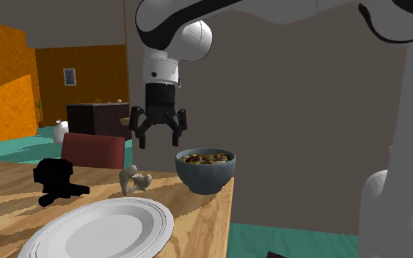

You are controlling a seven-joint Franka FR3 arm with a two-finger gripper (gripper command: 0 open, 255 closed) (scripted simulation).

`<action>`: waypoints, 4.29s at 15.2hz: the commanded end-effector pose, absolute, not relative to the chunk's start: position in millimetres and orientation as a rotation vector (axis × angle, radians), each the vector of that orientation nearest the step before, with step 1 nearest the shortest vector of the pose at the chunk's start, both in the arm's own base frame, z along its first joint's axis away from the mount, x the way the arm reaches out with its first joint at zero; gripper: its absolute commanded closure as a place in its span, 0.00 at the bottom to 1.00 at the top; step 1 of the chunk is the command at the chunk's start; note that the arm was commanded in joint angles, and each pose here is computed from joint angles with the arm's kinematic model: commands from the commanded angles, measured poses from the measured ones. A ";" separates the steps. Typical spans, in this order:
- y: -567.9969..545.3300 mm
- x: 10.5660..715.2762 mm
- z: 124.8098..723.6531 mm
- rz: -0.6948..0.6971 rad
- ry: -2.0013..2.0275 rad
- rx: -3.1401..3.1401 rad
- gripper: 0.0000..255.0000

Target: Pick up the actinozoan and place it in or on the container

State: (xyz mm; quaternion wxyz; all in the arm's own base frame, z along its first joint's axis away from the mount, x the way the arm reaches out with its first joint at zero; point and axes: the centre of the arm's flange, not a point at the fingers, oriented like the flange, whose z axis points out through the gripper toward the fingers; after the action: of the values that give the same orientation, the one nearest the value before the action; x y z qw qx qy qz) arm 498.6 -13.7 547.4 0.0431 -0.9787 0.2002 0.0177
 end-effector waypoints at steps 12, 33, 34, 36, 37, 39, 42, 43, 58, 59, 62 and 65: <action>-31.7 610.2 489.5 0.141 0.884 -2.829 0.00; -28.1 609.4 471.0 0.141 0.884 -2.829 1.00; -28.1 609.4 471.0 0.141 0.884 -2.829 0.00; 16.3 586.9 488.3 -0.031 1.015 -3.029 0.00; 16.0 586.9 483.1 -0.031 1.015 -3.029 0.00; 15.4 586.9 472.5 -0.031 1.015 -3.029 0.00; 14.5 586.9 456.7 -0.031 1.015 -3.029 0.00; 14.2 587.0 451.4 -0.031 1.015 -3.029 0.00; 14.0 587.0 448.5 -0.031 1.015 -3.029 1.00; 14.0 587.0 448.5 -0.031 1.015 -3.029 1.00; 14.0 586.9 453.7 -0.031 1.015 -3.029 1.00; 14.0 587.0 469.5 -0.031 1.015 -3.029 1.00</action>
State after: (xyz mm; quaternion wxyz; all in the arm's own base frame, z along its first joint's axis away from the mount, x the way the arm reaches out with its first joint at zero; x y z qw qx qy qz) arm 586.8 13.6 464.1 -0.0266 -0.9478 0.3176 -0.0099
